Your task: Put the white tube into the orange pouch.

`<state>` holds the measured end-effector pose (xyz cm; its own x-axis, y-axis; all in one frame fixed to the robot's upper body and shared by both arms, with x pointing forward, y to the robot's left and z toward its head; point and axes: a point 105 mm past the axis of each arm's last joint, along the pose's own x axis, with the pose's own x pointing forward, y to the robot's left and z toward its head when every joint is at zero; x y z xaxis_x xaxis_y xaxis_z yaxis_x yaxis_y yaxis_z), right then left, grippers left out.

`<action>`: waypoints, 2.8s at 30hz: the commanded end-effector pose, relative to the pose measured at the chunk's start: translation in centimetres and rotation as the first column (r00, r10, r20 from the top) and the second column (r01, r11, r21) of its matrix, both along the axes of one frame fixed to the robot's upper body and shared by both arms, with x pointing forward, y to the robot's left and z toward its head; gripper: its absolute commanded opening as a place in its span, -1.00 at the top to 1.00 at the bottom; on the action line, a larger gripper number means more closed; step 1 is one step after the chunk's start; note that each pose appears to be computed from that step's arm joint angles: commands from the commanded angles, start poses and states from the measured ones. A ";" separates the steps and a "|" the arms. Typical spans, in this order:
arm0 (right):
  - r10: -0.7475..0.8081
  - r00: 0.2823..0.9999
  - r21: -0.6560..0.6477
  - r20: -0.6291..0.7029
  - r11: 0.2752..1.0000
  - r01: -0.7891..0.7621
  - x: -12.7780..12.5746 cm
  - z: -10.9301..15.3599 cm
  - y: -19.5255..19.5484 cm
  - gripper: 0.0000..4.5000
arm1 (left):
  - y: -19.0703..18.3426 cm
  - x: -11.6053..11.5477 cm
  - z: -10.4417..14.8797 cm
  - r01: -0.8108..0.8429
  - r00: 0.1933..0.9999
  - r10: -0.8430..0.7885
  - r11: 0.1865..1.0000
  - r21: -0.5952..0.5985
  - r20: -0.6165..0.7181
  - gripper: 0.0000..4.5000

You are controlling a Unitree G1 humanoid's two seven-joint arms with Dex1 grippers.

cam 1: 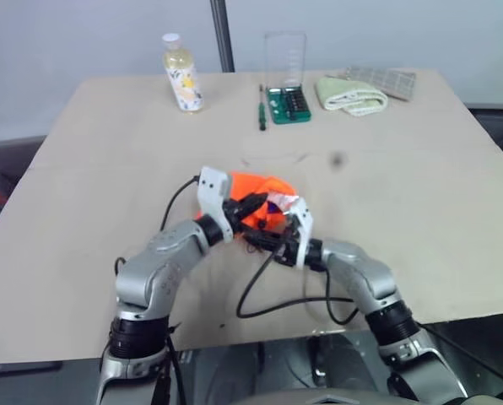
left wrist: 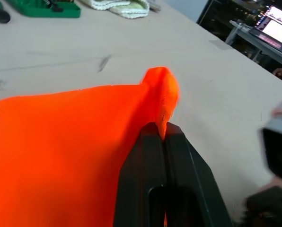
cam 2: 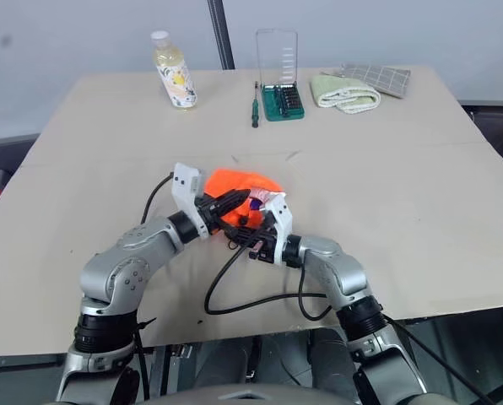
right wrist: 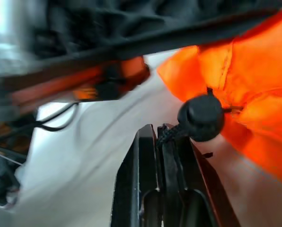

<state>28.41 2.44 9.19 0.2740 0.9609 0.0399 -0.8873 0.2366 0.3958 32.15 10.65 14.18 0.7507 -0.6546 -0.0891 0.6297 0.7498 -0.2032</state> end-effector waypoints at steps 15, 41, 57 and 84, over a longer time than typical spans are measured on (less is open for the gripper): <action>-0.055 0.985 0.037 0.163 0.998 0.050 1.0 5.9 -6.6 1.00 | 2.5 -1.7 6.4 0.100 0.977 -0.067 0.983 -0.157 0.202 -0.43; 0.215 0.807 -0.037 0.550 0.972 -0.233 0.1 23.7 -7.7 1.00 | -3.0 2.3 13.4 0.201 0.856 -0.142 0.977 -0.068 0.496 -0.43; 0.607 0.727 -0.851 0.321 0.522 -0.060 2.0 12.1 -16.2 1.00 | -4.6 0.3 13.3 0.384 0.764 -0.368 0.919 0.085 0.530 -0.43; 0.655 0.646 -0.826 0.391 0.559 -0.066 -0.4 15.0 -15.2 1.00 | -10.3 -1.6 8.7 0.638 0.692 -0.597 0.769 0.042 0.405 -0.43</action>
